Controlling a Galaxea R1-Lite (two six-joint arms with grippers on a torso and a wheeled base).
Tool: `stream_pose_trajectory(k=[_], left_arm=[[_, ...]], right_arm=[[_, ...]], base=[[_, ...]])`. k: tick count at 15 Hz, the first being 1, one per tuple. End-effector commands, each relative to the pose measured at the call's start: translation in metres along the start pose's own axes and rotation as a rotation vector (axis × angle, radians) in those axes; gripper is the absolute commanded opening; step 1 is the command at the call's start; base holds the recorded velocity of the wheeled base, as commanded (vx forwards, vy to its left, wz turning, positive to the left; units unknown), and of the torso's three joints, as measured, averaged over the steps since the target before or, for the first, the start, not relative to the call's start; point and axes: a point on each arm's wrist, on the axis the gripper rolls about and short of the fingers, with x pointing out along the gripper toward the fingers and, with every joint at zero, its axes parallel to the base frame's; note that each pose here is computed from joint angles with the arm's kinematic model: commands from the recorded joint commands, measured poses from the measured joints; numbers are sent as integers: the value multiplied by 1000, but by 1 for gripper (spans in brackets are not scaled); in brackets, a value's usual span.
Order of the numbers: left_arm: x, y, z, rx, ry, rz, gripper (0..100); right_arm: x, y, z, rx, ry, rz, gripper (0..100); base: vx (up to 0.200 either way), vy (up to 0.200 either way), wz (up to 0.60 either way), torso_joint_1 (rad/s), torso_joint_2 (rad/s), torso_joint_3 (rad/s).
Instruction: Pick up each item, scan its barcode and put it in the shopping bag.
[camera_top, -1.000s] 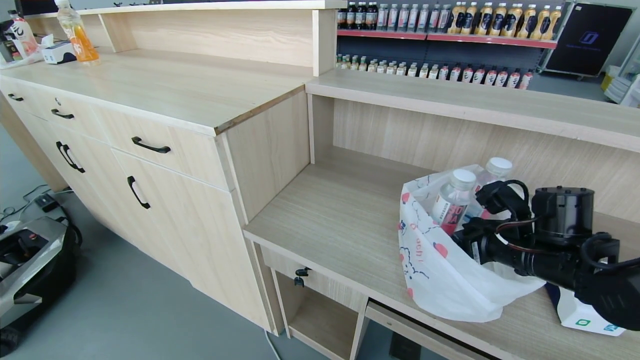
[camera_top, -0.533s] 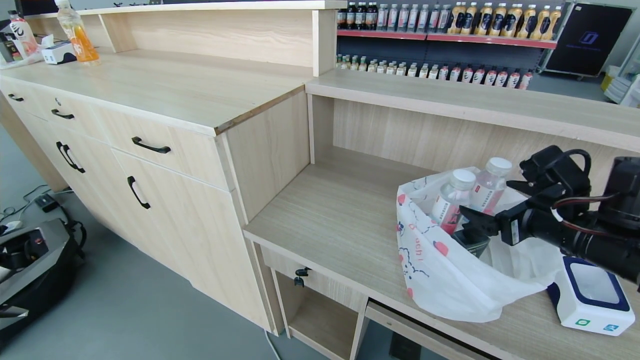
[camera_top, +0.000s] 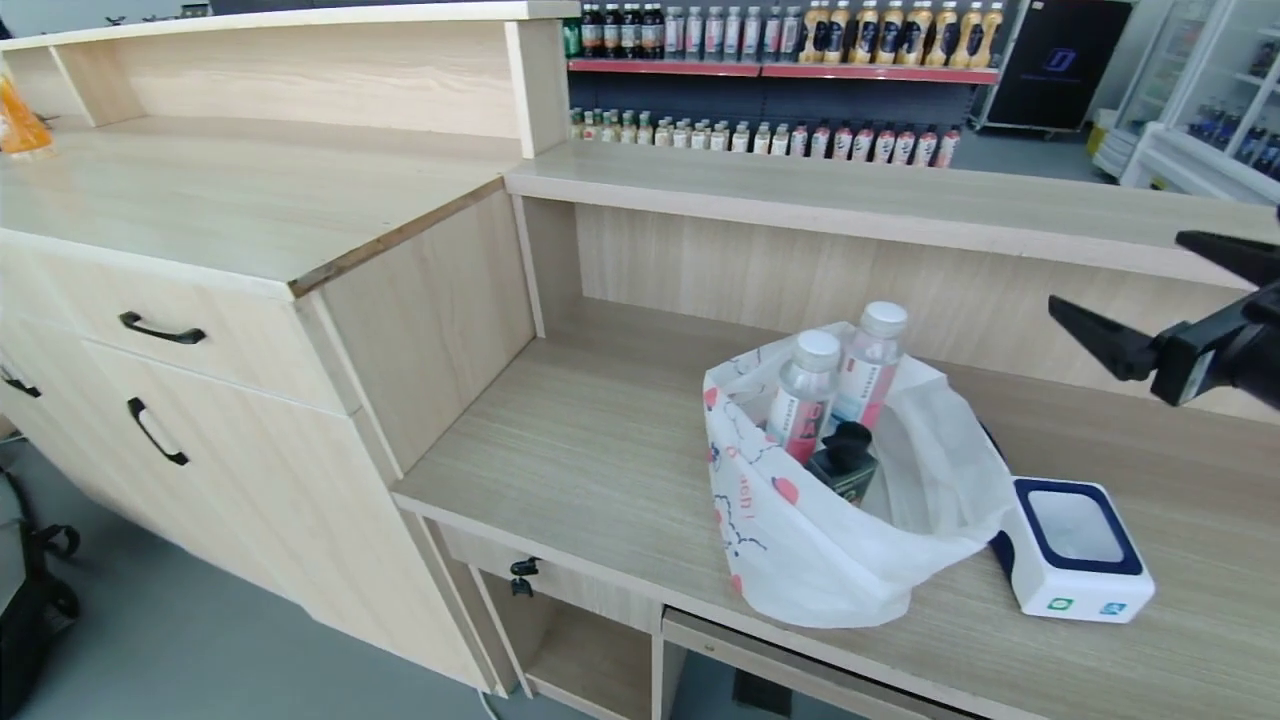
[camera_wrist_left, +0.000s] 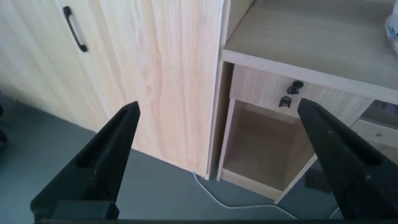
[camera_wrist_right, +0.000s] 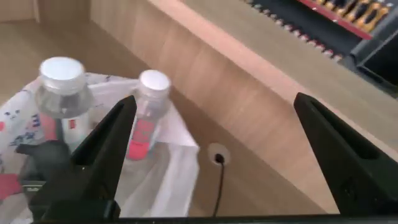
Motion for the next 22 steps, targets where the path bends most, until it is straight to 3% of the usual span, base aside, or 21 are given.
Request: stream_pose_trajectory(k=[1, 5, 6, 9, 12, 15, 16, 17, 19, 20, 22], left_arm=[[0, 0, 0, 0, -1, 0, 100], [0, 0, 0, 0, -1, 0, 100], [0, 0, 0, 0, -1, 0, 100], [0, 0, 0, 0, -1, 0, 100], [0, 0, 0, 0, -1, 0, 100], [0, 0, 0, 0, -1, 0, 100], [0, 0, 0, 0, -1, 0, 100], [0, 0, 0, 0, -1, 0, 100], [0, 0, 0, 0, -1, 0, 100], [0, 0, 0, 0, -1, 0, 100], [0, 0, 0, 0, -1, 0, 100]], right_arm=[[-15, -21, 35, -4, -94, -131, 100], [-30, -23, 40, 51, 47, -250, 100], [-39, -21, 35, 94, 131, -299, 100], [-62, -15, 30, 165, 262, -384, 100], [-121, 24, -18, 298, 452, -386, 100], [-200, 77, -83, 413, 472, -383, 100], [-219, 86, -91, 442, 440, -365, 100], [-237, 96, -101, 479, 490, -334, 100], [-244, 99, -97, 464, 290, -192, 100], [-245, 100, -96, 456, 244, -153, 100], [-247, 102, -99, 466, 278, -153, 100]], base=[[0, 0, -600, -2, 2, 2], [0, 0, -600, 2, 4, 5], [0, 0, -600, 2, 2, 2], [0, 0, -600, 4, 2, 2], [0, 0, -600, 4, 1, 4], [0, 0, -400, 2, 0, 0], [0, 0, 0, 0, 0, 0], [0, 0, 0, 0, 0, 0], [0, 0, 0, 0, 0, 0], [0, 0, 0, 0, 0, 0], [0, 0, 0, 0, 0, 0]])
